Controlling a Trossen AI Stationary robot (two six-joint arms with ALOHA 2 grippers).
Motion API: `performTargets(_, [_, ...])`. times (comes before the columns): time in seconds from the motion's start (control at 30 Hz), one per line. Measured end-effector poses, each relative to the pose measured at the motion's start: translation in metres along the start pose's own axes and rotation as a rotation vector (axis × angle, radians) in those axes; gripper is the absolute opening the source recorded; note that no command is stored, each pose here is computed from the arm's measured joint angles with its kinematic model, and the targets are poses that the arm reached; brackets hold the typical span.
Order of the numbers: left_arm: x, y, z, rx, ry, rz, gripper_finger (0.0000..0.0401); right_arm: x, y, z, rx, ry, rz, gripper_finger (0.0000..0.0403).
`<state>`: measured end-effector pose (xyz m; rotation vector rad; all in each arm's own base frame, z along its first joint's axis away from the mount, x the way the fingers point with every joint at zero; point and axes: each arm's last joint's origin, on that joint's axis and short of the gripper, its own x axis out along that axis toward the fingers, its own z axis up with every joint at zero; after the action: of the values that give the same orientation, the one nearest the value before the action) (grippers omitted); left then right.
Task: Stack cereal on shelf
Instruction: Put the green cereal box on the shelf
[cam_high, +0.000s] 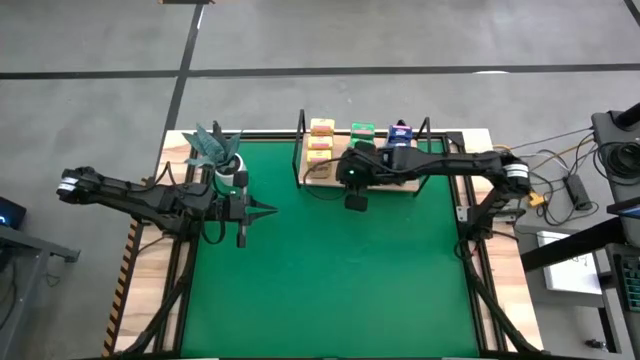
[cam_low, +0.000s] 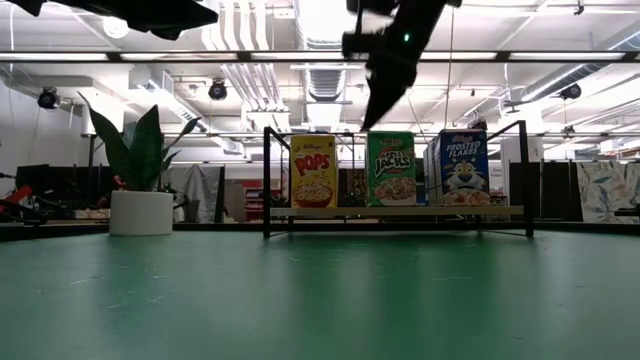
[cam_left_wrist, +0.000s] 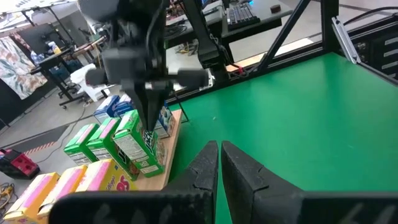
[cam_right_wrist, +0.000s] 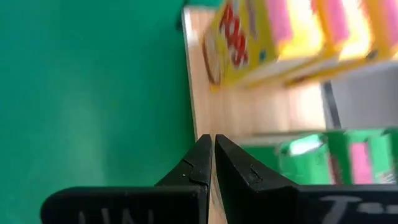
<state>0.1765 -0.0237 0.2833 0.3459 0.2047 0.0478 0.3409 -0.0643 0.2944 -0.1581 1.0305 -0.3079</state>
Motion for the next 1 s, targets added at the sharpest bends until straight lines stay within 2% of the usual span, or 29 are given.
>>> performTargets(0.23, [0.000,0.000,-0.001,0.002,0.008,-0.003,0.0003,0.022,0.000,-0.003,-0.022,0.079,-0.064,0.0012])
performTargets(0.5, [0.000,0.000,-0.001,0.002,0.009,-0.003,0.0003,0.019,-0.003,-0.003,-0.029,0.085,-0.127,0.0012])
performTargets(1.0, [0.000,-0.001,-0.002,0.003,0.014,-0.004,0.0003,0.020,-0.015,-0.005,-0.016,0.091,-0.154,0.0012])
